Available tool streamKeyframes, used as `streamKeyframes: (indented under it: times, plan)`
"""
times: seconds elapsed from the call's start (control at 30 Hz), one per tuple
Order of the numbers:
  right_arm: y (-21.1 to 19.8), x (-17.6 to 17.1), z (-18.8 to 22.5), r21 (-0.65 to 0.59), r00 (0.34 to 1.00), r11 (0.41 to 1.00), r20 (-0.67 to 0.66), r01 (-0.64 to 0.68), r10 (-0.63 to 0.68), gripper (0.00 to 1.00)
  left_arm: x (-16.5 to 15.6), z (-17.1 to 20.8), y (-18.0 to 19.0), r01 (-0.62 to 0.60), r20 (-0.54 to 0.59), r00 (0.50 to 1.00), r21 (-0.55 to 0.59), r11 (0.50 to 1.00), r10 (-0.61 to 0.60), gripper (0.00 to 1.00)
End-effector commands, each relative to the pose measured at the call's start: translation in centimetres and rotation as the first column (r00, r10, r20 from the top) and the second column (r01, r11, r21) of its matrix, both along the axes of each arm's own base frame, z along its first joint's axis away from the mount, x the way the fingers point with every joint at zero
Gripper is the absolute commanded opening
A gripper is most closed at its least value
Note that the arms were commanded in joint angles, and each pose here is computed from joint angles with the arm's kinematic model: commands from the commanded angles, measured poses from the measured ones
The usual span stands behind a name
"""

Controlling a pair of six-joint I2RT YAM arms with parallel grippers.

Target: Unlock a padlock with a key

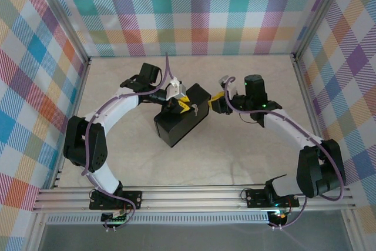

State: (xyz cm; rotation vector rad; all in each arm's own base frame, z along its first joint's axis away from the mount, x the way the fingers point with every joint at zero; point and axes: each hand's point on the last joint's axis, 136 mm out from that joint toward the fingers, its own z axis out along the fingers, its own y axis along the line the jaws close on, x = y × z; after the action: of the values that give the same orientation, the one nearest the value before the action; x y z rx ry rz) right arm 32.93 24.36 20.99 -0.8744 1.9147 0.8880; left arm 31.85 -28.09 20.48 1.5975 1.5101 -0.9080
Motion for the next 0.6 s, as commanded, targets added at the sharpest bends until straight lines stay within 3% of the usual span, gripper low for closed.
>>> streamKeyframes:
  times: [0.0,0.2,0.57]
  plan:
    - [0.4,2.5,0.5,-0.099,0.978,0.995,0.207,0.031,-0.01,0.33,-2.4,-2.8,0.7,0.025,-0.164,0.986,0.064,0.998,-0.015,0.08]
    - [2.2,1.4,1.0,-0.125,0.961,0.992,0.275,-0.004,0.038,0.34,-2.1,-2.8,0.8,0.018,-0.152,0.988,0.068,0.998,-0.008,0.08]
    - [3.6,0.0,0.0,-0.158,0.963,0.986,0.251,-0.057,0.096,0.34,-1.7,-2.5,0.9,0.01,-0.142,0.99,0.072,0.997,0.0,0.08]
